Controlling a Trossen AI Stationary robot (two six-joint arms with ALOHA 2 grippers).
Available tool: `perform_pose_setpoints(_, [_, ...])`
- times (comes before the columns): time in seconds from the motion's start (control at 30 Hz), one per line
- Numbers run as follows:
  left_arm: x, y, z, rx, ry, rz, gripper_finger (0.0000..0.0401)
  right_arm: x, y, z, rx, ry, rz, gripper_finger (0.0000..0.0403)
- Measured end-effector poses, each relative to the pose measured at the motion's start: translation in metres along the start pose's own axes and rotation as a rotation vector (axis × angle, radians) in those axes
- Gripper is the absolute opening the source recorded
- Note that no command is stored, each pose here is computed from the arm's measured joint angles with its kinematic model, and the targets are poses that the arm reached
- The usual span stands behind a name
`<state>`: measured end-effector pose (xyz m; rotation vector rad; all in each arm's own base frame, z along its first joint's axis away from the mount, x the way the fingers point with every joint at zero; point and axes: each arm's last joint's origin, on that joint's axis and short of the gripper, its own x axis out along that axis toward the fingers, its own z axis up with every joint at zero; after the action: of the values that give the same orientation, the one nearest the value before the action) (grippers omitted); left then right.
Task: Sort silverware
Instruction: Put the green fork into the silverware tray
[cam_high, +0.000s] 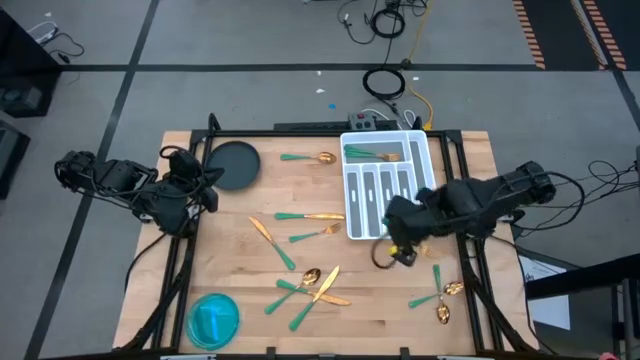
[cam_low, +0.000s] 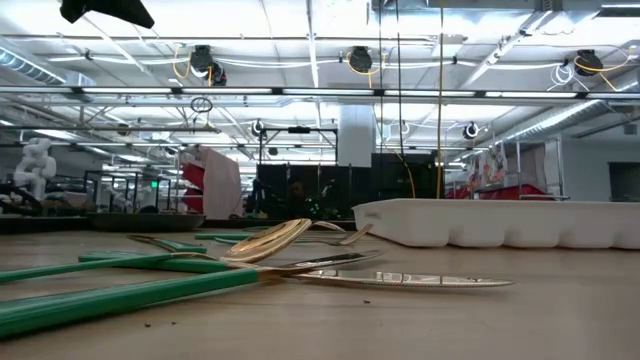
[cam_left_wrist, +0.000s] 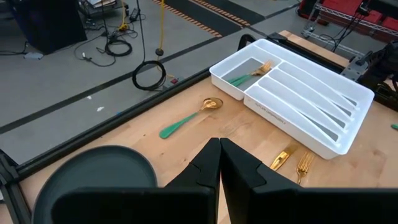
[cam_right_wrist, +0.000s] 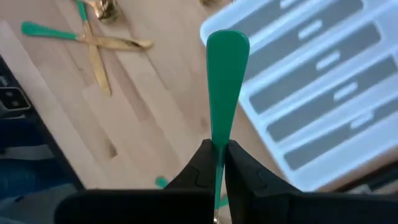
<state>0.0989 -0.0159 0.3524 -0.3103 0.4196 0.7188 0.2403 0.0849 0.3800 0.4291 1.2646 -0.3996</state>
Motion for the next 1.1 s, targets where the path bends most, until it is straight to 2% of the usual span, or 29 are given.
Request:
perform_pose_setpoints(0.17, [0.0, 0.0, 0.0, -0.001, 0.0, 0.0, 0.0018, 0.009, -0.011, 0.031, -0.075, -0.057, 0.023, 0.0])
perform_pose_setpoints(0.37, [0.0, -0.001, 0.001, -0.019, -0.005, -0.006, 0.0018, 0.013, -0.037, 0.061, -0.136, -0.119, 0.008, 0.0])
perform_pose_setpoints(0.7, [0.0, -0.001, 0.002, -0.102, -0.032, 0.011, 0.0018, 0.015, -0.099, 0.101, -0.248, -0.182, -0.077, 0.0])
perform_pose_setpoints(1.1, [0.002, -0.006, 0.004, -0.15, -0.056, 0.003, 0.0018, 0.008, -0.18, 0.136, -0.319, -0.348, -0.113, 0.0])
